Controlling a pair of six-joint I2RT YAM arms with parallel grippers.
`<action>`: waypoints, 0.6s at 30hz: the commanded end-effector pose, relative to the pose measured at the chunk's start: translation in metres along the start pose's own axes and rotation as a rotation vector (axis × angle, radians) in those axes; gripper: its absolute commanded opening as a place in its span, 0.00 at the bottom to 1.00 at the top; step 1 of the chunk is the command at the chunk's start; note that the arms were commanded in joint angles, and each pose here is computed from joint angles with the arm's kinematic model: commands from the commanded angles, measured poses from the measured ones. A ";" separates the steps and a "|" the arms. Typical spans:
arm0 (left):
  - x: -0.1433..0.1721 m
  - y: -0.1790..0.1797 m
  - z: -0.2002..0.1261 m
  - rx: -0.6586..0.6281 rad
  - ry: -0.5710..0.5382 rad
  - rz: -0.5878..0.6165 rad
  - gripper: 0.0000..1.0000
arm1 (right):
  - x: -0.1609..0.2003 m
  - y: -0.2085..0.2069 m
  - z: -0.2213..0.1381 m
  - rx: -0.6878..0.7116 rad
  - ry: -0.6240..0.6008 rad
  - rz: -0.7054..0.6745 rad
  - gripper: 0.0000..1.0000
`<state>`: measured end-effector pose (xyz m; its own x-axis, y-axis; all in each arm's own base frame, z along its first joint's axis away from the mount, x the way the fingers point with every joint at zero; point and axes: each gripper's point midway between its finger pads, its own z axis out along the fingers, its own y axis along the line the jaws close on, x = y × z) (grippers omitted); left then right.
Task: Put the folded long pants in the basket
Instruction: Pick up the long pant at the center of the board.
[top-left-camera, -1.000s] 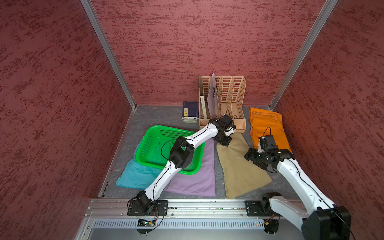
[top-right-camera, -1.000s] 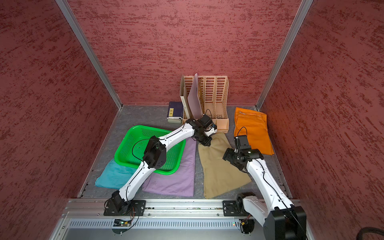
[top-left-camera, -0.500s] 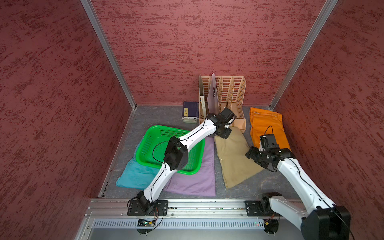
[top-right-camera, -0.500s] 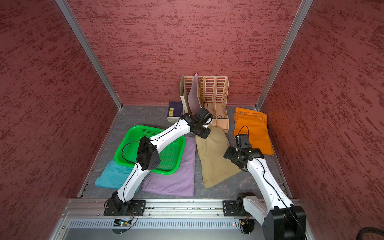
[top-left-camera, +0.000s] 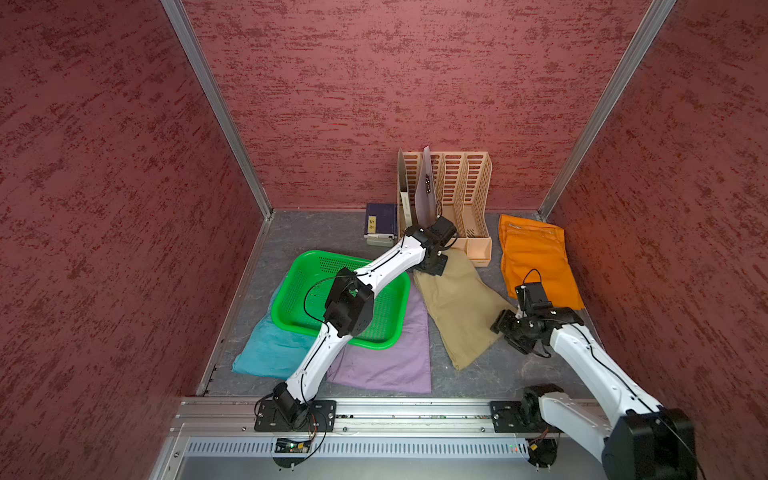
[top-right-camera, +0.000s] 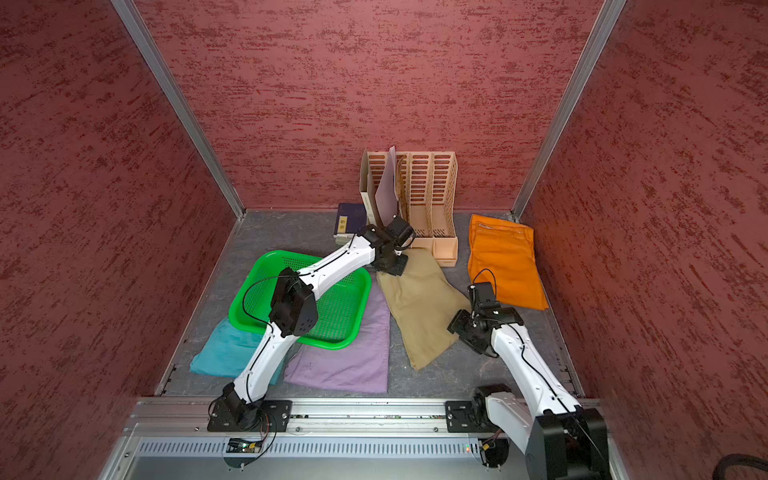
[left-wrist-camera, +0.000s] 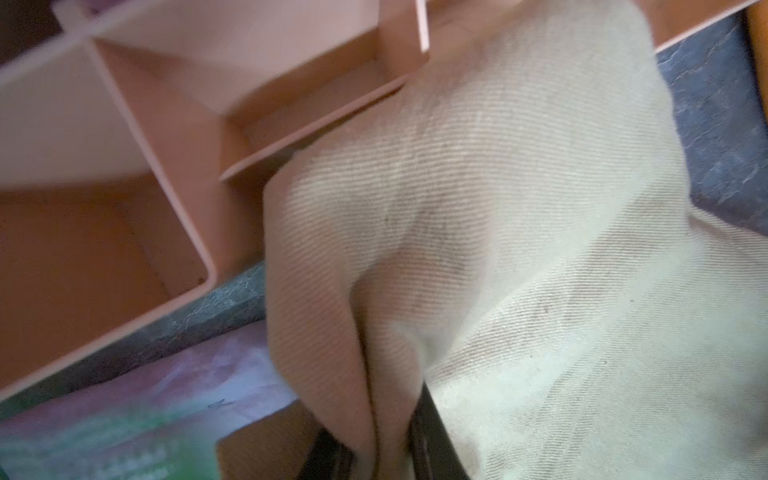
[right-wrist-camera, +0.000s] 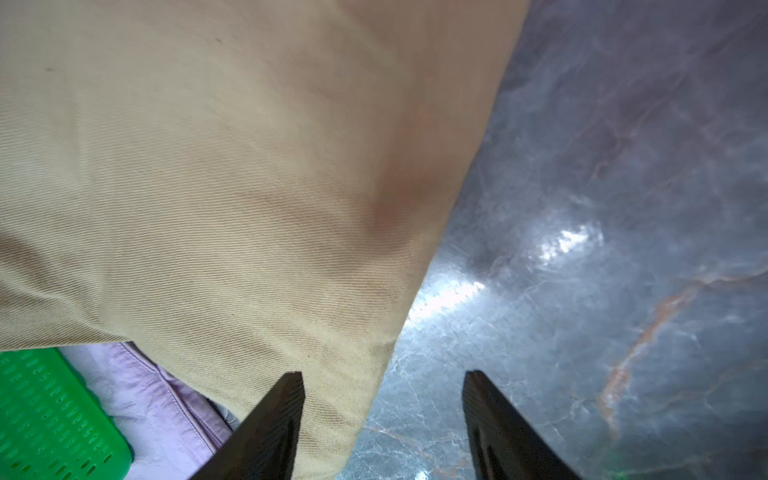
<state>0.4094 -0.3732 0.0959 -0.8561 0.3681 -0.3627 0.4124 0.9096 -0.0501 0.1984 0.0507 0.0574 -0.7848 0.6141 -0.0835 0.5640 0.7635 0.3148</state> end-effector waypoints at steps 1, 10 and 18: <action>-0.009 0.000 -0.012 0.014 -0.039 -0.025 0.00 | 0.006 0.004 0.021 -0.045 0.050 0.077 0.66; -0.005 -0.003 -0.008 0.029 -0.026 -0.021 0.00 | 0.001 0.004 0.049 -0.053 0.055 0.100 0.55; -0.010 0.002 -0.010 0.029 -0.039 -0.066 0.00 | -0.003 0.022 0.041 -0.130 0.049 0.040 0.14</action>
<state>0.4110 -0.3722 0.0899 -0.8663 0.3479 -0.3586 0.3944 0.9168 -0.0632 0.2197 0.0687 0.0204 -0.7573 0.6529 -0.0134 0.5943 0.6974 0.4006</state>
